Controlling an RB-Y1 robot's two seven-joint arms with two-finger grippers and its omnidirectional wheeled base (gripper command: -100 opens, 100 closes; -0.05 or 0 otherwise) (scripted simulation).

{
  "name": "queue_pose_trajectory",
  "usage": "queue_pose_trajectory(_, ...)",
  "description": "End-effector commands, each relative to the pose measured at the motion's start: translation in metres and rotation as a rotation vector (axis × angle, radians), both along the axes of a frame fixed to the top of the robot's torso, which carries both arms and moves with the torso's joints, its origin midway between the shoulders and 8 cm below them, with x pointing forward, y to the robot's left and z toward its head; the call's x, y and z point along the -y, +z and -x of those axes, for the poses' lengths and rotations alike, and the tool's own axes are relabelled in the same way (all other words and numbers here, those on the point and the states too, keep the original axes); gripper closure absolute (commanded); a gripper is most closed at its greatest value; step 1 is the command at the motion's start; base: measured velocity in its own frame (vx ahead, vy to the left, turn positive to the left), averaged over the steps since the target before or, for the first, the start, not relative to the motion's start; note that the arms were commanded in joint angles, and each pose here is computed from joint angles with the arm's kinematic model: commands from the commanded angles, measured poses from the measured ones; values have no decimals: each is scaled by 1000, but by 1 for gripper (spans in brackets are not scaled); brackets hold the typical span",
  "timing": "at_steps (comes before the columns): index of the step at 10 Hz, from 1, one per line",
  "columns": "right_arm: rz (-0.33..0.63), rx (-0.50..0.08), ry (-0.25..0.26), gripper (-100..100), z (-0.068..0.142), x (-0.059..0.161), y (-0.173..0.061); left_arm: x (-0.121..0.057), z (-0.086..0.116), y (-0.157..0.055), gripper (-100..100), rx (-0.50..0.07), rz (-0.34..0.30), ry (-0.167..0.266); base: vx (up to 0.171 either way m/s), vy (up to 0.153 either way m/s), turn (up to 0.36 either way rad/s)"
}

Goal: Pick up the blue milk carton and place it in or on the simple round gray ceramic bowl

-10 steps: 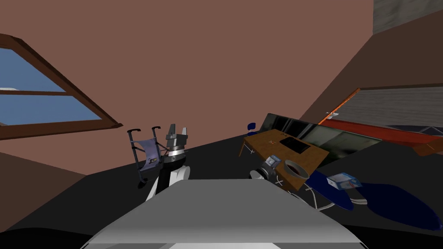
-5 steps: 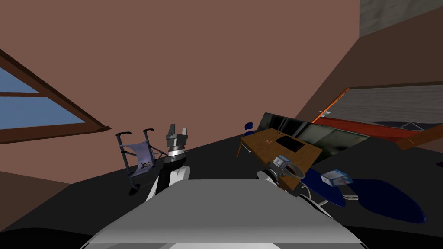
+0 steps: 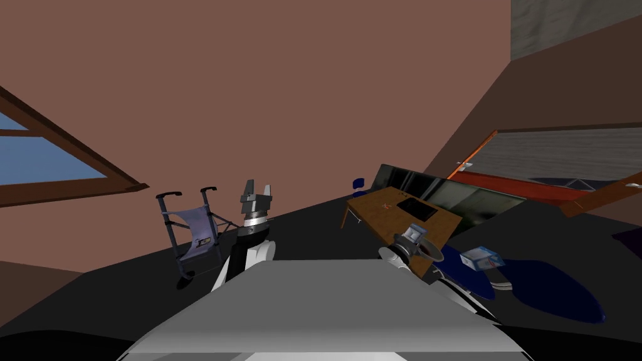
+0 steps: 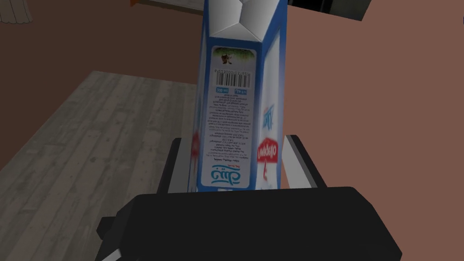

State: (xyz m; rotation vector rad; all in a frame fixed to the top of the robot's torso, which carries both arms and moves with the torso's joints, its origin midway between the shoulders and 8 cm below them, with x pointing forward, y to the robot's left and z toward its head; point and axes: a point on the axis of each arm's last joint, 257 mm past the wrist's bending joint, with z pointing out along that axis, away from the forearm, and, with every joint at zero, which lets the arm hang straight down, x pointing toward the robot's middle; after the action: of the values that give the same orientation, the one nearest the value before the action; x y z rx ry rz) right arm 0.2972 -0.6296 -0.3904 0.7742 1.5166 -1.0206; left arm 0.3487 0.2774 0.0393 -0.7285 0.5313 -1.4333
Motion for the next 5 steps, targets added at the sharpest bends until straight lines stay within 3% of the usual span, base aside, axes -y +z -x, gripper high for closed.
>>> queue_pose_trajectory(1, 33, -28, -12, 100, 9, 23, 11, 0, 0, 0, 0, 0, 0, 0, 43, -70, -74)
queue_pose_trajectory(3, 51, -43, -19, 100, 13, 37, 18, 0, 0, 0, 0, 0, 0, 0, 54, -99, -62)
queue_pose_trajectory(4, 45, -40, -17, 100, 12, 30, 14, 0, 0, 0, 0, 0, 0, 0, 21, -52, -12)
queue_pose_trajectory(5, 48, -41, -19, -100, 13, 32, 14, 0, 0, 0, 0, 0, 0, 0, 4, -12, 0)
